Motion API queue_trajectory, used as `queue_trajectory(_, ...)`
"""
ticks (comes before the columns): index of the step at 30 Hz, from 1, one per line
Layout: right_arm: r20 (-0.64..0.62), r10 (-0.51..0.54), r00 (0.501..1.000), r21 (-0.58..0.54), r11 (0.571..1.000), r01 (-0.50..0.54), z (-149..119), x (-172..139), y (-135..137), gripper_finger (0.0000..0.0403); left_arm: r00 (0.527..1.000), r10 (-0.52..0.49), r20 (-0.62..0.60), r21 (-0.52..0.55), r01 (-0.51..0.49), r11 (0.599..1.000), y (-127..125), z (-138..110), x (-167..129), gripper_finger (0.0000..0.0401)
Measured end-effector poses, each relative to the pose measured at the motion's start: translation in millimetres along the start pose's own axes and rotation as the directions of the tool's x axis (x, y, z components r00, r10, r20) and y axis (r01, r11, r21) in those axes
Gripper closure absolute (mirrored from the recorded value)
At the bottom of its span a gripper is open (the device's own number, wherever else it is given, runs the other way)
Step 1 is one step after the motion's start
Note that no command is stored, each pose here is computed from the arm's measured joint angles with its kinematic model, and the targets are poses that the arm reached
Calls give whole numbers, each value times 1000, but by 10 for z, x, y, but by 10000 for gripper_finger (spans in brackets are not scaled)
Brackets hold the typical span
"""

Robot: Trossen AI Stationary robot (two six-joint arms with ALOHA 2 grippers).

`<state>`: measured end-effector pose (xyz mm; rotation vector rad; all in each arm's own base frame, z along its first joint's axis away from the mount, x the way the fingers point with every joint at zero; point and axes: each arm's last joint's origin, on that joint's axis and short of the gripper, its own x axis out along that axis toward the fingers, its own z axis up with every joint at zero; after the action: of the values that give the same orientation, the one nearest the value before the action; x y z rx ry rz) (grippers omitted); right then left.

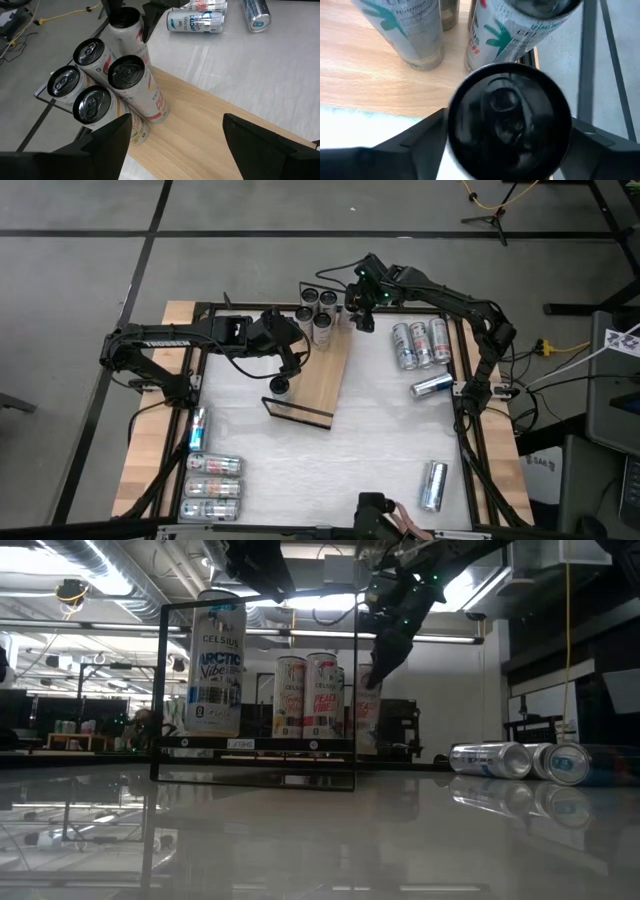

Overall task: Place canned beverage on shelf
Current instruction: Put the bottom right pink soda can on the shelf aligned with the other pink soda can

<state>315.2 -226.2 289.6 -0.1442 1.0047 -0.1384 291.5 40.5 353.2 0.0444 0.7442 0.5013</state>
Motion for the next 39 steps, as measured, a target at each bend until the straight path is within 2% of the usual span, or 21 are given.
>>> queue_trajectory(4, -3, 2, 1000, 1, 1000, -2, -4, 0, 1, 47, 1000, 0, 0, 0, 0, 1000, 0, 0, 0, 95)
queue_trajectory(9, -3, 2, 1000, 1, 1000, -2, -4, 0, 1, 28, 1000, 0, 0, 0, 0, 1000, 0, 0, 0, 95)
queue_trajectory(21, 0, 0, 1000, -3, 1000, 0, -1, 0, -1, 28, 1000, 0, 0, 0, 0, 1000, 0, 0, 0, 95)
queue_trajectory(30, 43, -24, 999, -82, 996, 28, 40, -1, -27, 29, 1000, 0, 0, 0, 0, 1000, -1, 0, 0, 95)
queue_trajectory(39, 86, 34, 996, -111, 994, -25, 55, -2, -11, 29, 1000, 0, 0, 0, 0, 1000, -1, 0, 0, 95)
